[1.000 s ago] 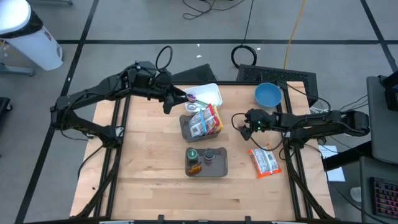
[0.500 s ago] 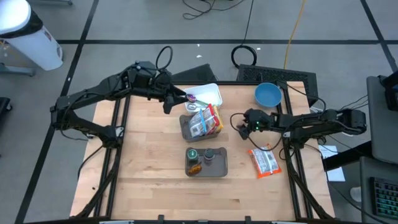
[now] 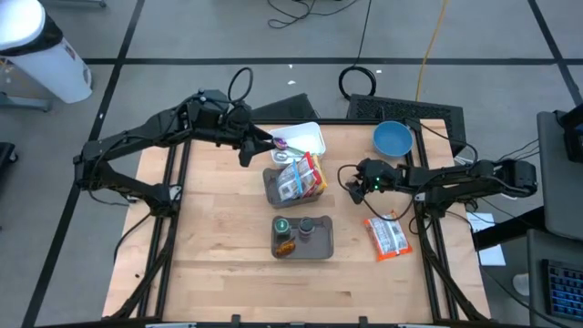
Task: Pick & Place Food Item
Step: Put the brown seasoning bottle into the bottom black bin
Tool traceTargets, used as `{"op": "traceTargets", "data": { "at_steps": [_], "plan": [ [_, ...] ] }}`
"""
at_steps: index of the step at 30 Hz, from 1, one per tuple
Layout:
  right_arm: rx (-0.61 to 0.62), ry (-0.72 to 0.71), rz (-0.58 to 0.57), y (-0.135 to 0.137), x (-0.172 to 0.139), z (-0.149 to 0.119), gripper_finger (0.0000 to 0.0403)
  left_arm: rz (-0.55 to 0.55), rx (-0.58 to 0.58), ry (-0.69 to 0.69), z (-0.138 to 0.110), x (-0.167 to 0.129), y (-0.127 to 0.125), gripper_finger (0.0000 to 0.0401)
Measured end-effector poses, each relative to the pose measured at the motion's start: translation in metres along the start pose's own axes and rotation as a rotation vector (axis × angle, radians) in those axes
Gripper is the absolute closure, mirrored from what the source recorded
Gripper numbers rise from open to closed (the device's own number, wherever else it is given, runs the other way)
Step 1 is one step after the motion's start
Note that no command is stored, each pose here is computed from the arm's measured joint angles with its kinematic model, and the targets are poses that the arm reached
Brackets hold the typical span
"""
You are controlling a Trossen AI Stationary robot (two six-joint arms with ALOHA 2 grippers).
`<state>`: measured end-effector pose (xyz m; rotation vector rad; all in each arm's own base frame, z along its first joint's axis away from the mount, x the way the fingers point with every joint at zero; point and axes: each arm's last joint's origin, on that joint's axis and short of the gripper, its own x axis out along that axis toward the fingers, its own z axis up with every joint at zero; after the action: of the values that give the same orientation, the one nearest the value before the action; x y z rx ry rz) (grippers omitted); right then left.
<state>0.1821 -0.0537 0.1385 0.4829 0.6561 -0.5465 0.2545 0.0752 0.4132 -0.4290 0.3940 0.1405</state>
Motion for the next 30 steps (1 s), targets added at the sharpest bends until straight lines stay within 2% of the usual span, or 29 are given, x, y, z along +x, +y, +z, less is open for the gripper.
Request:
{"op": "traceTargets", "data": {
  "at_steps": [12,19,30],
  "plan": [
    [-0.001,0.01,-0.004,-0.0004,0.0,-0.0008,0.0209,0.0,0.0,0.001,-0.0001,0.0,0.0,0.0203],
    [-0.003,0.024,-0.011,-0.001,-0.0002,-0.0019,0.0227,0.0,0.0,0.001,-0.0001,0.0,0.0,0.0203],
    [-0.004,0.027,-0.011,-0.0008,-0.0002,-0.0017,0.0228,0.0,0.0,0.002,-0.0002,0.0001,0.0001,0.0203]
  ]
}}
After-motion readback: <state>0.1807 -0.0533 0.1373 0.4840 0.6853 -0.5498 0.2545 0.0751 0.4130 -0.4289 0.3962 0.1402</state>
